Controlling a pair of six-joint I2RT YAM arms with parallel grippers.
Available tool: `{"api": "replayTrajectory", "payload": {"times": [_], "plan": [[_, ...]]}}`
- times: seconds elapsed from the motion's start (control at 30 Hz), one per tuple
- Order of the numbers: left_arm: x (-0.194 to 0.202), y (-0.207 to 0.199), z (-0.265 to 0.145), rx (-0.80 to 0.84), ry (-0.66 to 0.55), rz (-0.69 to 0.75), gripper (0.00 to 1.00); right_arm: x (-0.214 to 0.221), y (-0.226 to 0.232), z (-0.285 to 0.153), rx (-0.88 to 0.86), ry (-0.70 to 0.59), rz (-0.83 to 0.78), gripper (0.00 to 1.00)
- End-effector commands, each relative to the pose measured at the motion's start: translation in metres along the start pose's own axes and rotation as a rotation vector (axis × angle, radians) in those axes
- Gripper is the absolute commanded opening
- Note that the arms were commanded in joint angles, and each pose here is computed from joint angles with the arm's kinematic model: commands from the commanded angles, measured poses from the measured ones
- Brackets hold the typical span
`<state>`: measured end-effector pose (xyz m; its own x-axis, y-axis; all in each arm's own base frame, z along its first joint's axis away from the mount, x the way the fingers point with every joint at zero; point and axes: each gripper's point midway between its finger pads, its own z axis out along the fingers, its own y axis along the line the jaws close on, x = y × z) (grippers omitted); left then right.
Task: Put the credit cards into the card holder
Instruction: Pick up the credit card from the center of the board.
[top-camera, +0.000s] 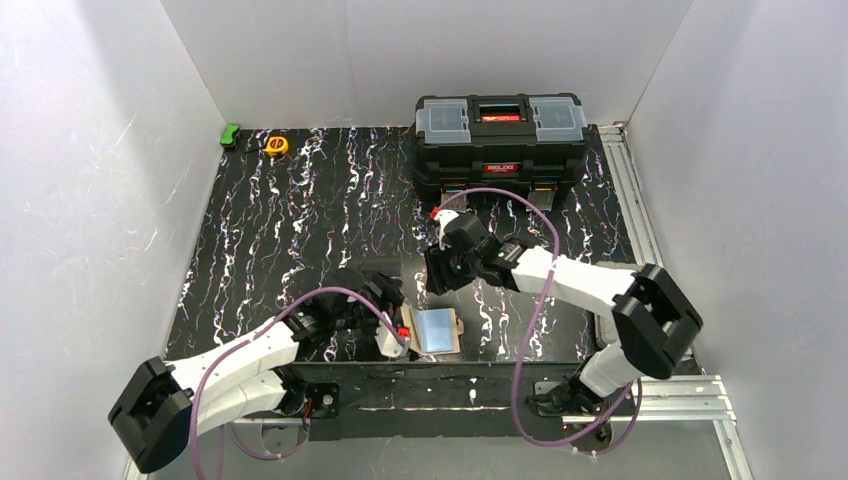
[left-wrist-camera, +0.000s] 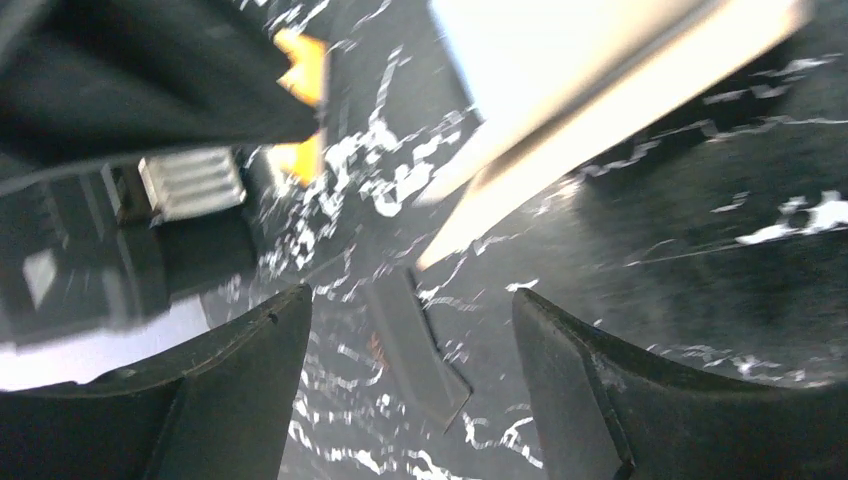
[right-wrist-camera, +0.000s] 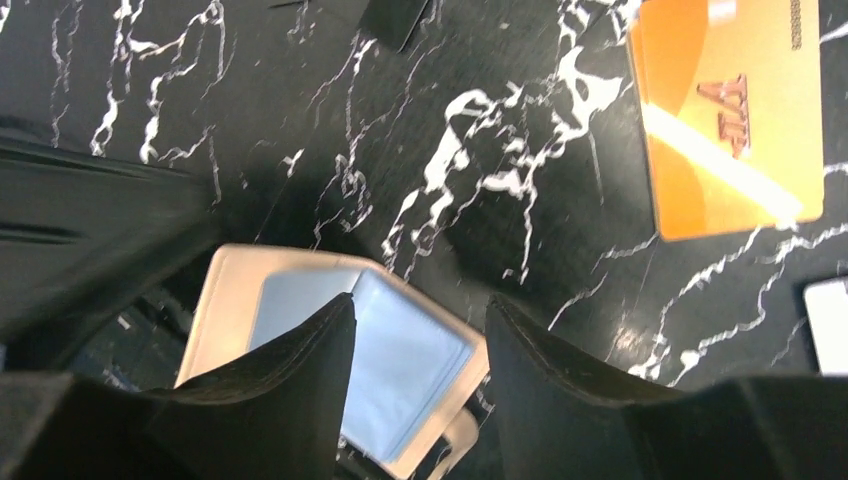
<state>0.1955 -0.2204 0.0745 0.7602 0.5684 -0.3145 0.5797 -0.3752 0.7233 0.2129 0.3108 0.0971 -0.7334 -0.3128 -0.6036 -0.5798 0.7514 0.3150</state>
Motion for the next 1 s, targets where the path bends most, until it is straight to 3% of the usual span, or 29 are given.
{"api": "replayTrajectory", "payload": {"times": [0.0, 0.27, 0.47, 0.83, 0.93, 0.97], "plan": [[0.018, 0.031, -0.029, -0.148, 0.067, -0.267, 0.72, -0.046, 0.013, 0.013, -0.127, -0.083, 0.009, 0.61], [0.104, 0.05, -0.049, -0.283, 0.234, -0.664, 0.71, -0.056, 0.022, 0.042, -0.237, -0.061, 0.084, 0.71], [0.15, 0.048, -0.031, -0.259, 0.262, -0.737, 0.69, -0.062, 0.024, 0.061, -0.264, -0.071, 0.126, 0.73], [0.161, 0.068, -0.009, -0.206, 0.193, -0.79, 0.69, -0.069, 0.008, 0.085, -0.296, -0.053, 0.248, 0.72], [0.166, 0.067, -0.005, -0.169, 0.195, -0.855, 0.69, -0.075, 0.008, 0.089, -0.318, -0.055, 0.276, 0.69], [0.17, 0.063, -0.006, -0.145, 0.194, -0.905, 0.69, -0.079, 0.011, 0.089, -0.333, -0.067, 0.276, 0.6]]}}
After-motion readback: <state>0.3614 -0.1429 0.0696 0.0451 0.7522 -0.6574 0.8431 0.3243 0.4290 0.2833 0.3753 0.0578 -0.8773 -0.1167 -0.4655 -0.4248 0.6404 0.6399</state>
